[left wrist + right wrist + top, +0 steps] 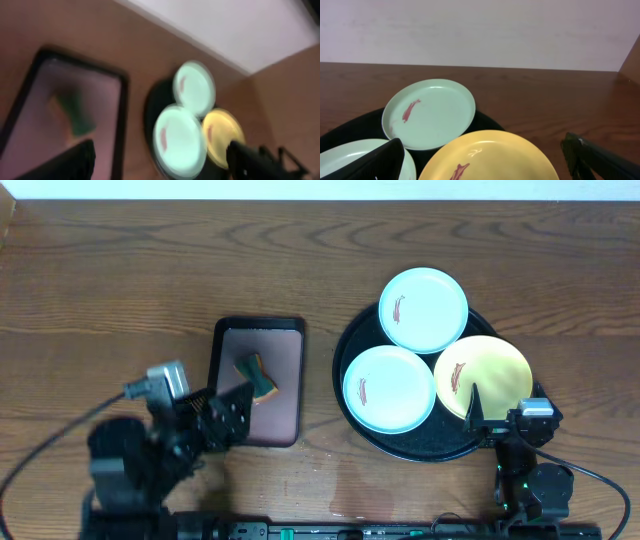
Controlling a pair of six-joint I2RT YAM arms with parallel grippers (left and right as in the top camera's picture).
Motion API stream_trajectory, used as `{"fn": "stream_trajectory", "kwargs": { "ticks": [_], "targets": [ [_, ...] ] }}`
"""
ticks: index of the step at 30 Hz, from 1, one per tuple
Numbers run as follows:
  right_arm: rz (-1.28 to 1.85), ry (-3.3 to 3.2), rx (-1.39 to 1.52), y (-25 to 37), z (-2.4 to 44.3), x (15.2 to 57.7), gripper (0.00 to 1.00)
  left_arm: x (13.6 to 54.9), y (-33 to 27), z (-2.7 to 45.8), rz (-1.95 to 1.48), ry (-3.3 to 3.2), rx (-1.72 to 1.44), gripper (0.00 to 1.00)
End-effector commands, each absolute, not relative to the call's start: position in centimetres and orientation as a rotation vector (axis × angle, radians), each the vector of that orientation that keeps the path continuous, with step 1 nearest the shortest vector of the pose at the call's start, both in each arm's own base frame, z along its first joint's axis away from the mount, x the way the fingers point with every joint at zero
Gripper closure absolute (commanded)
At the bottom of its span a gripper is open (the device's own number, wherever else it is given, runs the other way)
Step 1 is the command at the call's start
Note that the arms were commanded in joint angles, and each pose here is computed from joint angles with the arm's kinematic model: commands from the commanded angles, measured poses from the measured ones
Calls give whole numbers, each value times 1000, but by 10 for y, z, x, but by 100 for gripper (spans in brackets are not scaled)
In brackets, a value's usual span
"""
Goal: Clean dirty plates on tray and stack at the side
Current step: 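Reach the left gripper to the sponge on the small tray and grasp it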
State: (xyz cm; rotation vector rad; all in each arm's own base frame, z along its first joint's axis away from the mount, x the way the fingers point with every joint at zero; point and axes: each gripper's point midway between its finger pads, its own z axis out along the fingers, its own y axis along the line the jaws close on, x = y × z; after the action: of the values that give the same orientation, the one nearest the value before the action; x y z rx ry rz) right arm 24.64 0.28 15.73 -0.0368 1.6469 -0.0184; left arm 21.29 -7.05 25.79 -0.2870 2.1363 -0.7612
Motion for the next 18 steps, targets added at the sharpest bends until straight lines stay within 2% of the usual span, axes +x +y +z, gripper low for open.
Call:
{"fn": "stream_trajectory", "kwargs": {
  "ticks": [1, 5, 8, 14, 18],
  "targets": [
    [-32, 1649, -36, 1, 156, 246, 1, 224, -66, 255, -709, 2241, -298, 15],
    [-32, 1649, -36, 1, 156, 246, 1, 228, -90, 248, -884, 2316, -222, 16],
    [-32, 1649, -36, 1, 156, 246, 1, 229, -88, 233, -870, 2403, -275, 16],
    [-32, 1649, -36, 1, 156, 246, 1, 224, -45, 209, -453, 2600, -525, 16],
    [-32, 1649, -36, 1, 156, 246, 1, 223, -41, 204, -282, 2670, -596, 15]
  ]
}}
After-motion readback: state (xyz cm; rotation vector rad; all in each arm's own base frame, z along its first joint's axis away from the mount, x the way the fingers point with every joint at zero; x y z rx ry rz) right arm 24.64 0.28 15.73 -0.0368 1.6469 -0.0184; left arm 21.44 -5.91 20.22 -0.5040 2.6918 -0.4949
